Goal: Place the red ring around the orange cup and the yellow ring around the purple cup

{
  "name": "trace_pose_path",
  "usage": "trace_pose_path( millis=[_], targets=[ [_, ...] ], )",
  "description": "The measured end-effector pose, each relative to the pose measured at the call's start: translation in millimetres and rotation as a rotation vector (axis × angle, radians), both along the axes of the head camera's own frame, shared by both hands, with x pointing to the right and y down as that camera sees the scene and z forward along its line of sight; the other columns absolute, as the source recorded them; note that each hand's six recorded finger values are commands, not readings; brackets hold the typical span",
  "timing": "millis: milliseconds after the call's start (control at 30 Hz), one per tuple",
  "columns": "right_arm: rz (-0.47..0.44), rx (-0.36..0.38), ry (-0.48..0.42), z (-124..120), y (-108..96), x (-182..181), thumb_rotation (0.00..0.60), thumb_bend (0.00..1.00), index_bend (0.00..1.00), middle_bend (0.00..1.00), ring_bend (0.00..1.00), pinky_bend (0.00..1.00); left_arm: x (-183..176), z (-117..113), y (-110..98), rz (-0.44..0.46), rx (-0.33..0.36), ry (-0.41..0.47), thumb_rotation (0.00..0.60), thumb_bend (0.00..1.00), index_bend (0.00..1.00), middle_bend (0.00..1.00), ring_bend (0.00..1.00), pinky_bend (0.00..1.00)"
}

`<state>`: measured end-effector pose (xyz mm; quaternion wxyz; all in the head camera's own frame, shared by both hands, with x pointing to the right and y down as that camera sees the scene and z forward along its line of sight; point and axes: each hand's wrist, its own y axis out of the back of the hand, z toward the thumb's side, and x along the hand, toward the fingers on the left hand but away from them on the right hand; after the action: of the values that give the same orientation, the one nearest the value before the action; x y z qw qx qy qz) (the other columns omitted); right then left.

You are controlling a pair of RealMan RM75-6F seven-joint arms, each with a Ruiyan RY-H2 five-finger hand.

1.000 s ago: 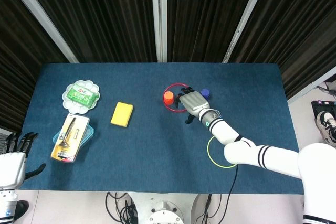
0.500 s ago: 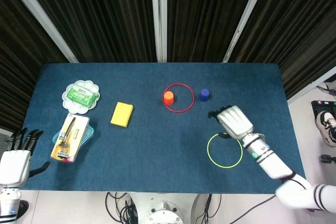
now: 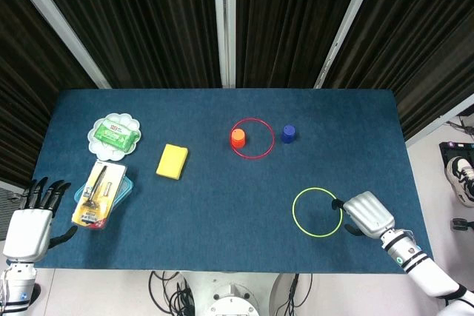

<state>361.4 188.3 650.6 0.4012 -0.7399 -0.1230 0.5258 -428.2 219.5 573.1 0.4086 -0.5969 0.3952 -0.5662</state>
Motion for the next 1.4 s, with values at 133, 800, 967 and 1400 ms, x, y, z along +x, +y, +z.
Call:
trace_pose_path(
  millis=[133,800,967,1400],
  targets=[
    [-0.010,-0.052,-0.001,13.2,11.4,-0.9,0.600,0.22,0.45,0.91,0.98,1.00,-3.4,-0.4,2.5,-0.014,-0.002,-0.004,0.600,0.12,0.16,0.12,0.02,0.00],
    [-0.008,-0.079,-0.018,36.0,20.5,-6.0,0.600,0.28,0.56,0.91,0.97,1.00,-10.6,2.4,5.9,-0.033,-0.005,0.002,0.600,0.12,0.16,0.12,0.02,0.00],
    [-0.013,-0.090,-0.016,38.5,23.0,-6.9,0.600,0.32,0.59,0.91,0.97,1.00,-12.8,2.7,7.4,-0.039,-0.006,0.002,0.600,0.12,0.16,0.12,0.02,0.00],
    [0.047,-0.038,-0.060,23.5,-0.5,-9.1,0.600,0.33,0.64,0.92,0.97,1.00,-11.6,2.1,6.3,-0.031,-0.003,0.004,0.600,0.12,0.16,0.12,0.02,0.00]
  ],
)
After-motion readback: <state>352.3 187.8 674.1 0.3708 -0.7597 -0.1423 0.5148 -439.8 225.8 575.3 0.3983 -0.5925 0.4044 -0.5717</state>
